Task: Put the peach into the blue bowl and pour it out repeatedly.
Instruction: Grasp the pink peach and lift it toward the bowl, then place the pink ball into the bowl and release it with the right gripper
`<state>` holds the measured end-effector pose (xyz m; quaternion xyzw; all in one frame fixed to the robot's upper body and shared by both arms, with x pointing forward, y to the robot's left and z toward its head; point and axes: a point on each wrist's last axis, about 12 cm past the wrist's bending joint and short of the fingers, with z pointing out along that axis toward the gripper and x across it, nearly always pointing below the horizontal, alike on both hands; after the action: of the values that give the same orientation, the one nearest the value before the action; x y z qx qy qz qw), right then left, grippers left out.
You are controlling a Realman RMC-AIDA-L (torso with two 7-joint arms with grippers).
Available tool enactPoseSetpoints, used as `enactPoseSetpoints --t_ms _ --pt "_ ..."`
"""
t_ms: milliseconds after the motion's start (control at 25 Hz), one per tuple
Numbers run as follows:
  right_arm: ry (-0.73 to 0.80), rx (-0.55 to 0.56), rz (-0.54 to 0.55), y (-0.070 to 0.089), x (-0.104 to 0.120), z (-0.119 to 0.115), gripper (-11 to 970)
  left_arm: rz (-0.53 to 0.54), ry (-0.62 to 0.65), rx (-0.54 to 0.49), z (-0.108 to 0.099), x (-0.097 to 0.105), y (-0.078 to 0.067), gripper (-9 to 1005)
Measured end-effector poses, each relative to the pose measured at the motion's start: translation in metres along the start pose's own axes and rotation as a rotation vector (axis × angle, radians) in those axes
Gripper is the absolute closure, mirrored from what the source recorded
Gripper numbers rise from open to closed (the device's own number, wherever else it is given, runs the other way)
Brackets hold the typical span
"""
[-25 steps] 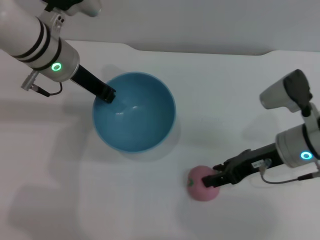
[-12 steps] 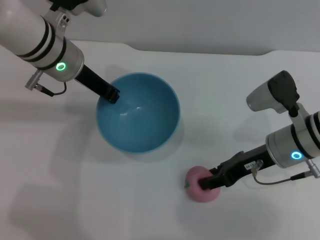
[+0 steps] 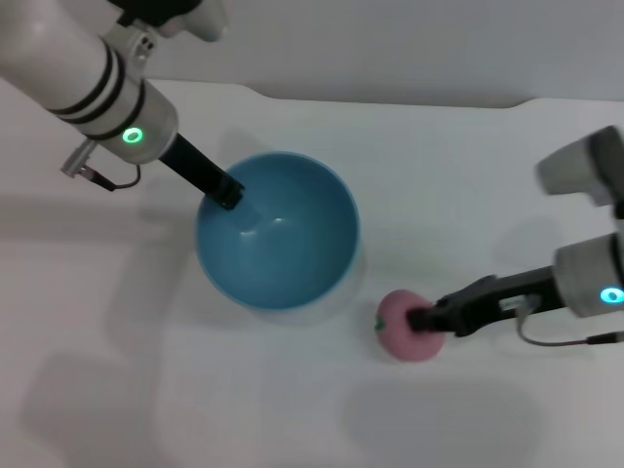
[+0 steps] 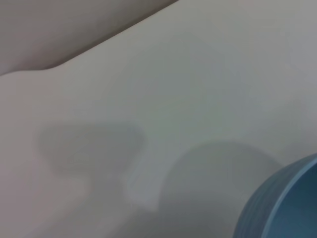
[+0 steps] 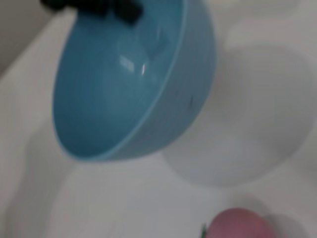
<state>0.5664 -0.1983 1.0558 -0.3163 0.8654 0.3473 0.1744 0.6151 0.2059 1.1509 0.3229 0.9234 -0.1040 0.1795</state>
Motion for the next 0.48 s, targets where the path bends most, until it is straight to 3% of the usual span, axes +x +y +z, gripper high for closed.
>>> enactPoseSetpoints --t_ms 280,480 --pt "-0.235 -0.045 0.145 -0.013 0.033 -0.052 862 0.109 0.063 0.038 0.016 -0.010 -0.026 998" --pt "-0.486 -0.149 0.097 -0.008 0.059 -0.089 904 0.172 0.068 0.103 0.026 -0.022 -0.050 997"
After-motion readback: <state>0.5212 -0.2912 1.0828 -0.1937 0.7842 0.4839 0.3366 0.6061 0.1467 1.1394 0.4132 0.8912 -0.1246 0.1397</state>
